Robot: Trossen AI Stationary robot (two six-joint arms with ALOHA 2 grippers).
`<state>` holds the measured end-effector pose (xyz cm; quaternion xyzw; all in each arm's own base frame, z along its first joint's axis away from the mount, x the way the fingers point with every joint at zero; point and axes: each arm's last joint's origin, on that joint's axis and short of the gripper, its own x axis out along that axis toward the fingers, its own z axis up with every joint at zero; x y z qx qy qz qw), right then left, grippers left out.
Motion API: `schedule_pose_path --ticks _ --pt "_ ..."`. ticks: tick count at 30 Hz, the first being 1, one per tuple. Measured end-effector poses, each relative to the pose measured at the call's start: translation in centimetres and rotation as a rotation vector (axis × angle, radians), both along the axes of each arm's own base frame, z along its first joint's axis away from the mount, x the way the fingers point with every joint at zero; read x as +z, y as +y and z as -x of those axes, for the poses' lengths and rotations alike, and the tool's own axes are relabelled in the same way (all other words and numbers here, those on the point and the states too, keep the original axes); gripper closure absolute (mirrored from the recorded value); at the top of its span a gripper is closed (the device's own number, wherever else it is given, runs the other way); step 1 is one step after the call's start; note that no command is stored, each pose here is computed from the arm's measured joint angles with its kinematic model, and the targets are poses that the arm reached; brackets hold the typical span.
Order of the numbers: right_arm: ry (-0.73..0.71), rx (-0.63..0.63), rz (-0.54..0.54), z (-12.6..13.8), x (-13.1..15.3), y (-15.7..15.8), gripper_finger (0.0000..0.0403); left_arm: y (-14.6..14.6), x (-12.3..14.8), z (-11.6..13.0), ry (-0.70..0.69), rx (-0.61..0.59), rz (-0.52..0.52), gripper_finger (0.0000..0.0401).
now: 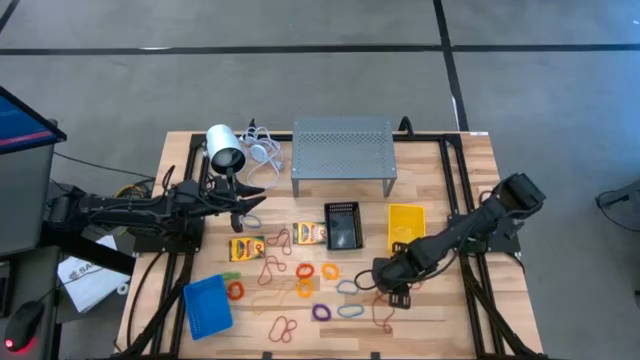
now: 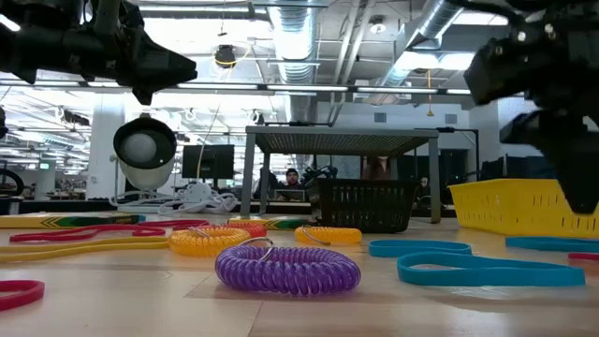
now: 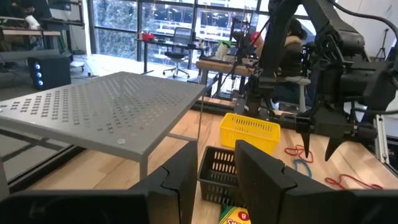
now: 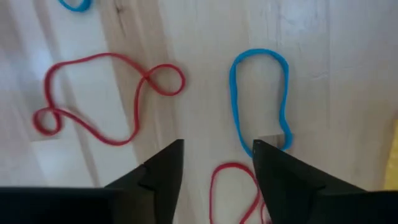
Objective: Pick & Place Office Desk Supplies
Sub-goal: Put the blue rubber band into the yellow basket
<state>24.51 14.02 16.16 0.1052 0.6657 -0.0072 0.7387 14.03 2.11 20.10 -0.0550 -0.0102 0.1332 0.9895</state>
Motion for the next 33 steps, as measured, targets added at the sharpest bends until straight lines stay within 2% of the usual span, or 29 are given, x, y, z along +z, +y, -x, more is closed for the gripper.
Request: schedule_pose_path --ticks 5,12,20,33 --pt "0.038 0.01 0.026 -0.1 -1.2 0.3 0.0211 0.0 0.0 0.0 0.002 0.0 0.0 0.0297" --pt "0.047 0.035 0.06 -0.4 -2.1 0.1 0.0251 0.0 0.0 0.0 0.005 0.0 0.0 0.0297" --pt "0.012 0.043 0.051 -0.8 -1.9 0.1 0.0292 0.0 -0.1 0.0 0.014 0.0 0.002 0.0297" --pt "-0.04 0.038 0.059 -0.6 -2.8 0.0 0.0312 0.0 -0.4 0.0 0.043 0.0 0.005 0.0297"
